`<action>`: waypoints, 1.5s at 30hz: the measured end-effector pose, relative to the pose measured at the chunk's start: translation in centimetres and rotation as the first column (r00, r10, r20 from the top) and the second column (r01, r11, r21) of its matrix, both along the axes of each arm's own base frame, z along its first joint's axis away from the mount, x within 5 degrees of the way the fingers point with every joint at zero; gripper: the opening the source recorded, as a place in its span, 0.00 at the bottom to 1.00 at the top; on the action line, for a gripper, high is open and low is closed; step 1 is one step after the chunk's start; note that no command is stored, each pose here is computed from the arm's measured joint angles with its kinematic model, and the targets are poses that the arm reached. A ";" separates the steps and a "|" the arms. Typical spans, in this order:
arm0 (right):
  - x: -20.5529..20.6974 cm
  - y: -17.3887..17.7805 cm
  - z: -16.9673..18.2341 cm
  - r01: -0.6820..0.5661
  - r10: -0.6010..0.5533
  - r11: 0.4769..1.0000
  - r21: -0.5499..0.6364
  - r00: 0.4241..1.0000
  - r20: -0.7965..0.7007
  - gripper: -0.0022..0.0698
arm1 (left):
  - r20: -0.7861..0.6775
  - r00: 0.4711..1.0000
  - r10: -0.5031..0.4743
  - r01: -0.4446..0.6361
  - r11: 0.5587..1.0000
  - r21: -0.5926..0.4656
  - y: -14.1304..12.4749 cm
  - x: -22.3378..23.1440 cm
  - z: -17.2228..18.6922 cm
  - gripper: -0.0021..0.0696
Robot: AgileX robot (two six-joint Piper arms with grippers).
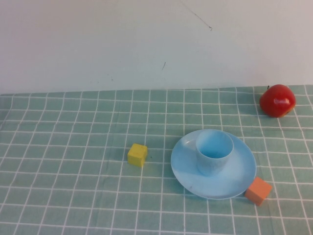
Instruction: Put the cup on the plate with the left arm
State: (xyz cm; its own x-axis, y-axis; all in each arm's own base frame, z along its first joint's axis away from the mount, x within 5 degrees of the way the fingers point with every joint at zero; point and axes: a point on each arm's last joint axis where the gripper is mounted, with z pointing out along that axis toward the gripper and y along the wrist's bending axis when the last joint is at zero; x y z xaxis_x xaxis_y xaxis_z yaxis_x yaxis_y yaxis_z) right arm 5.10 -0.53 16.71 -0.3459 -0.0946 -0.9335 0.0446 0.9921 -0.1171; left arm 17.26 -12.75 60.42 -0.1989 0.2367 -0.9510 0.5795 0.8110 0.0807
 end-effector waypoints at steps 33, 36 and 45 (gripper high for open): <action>0.0 0.0 0.0 0.000 0.000 1.000 0.000 1.000 0.000 0.03 | 0.014 0.936 0.352 -0.311 0.845 -0.436 9.6 -6.9 -26.3 0.03; 0.0 0.0 0.0 0.000 0.000 1.000 0.000 1.000 0.000 0.03 | 0.010 0.915 0.403 -0.359 0.828 -0.431 10.6 -8.7 -30.4 0.03; 0.0 0.0 0.0 0.000 0.000 1.000 0.000 1.000 0.000 0.03 | -0.041 0.854 0.518 -0.489 0.775 -0.400 12.0 -10.9 -40.1 0.03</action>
State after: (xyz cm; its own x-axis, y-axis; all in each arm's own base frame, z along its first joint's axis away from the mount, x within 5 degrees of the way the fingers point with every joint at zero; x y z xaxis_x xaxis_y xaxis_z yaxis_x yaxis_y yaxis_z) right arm 5.10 -0.53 16.71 -0.3459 -0.0946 -0.9335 0.0446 0.9921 -0.1171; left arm 6.33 -0.78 20.37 -0.1186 -0.2639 -0.9572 0.0842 0.9579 -0.2745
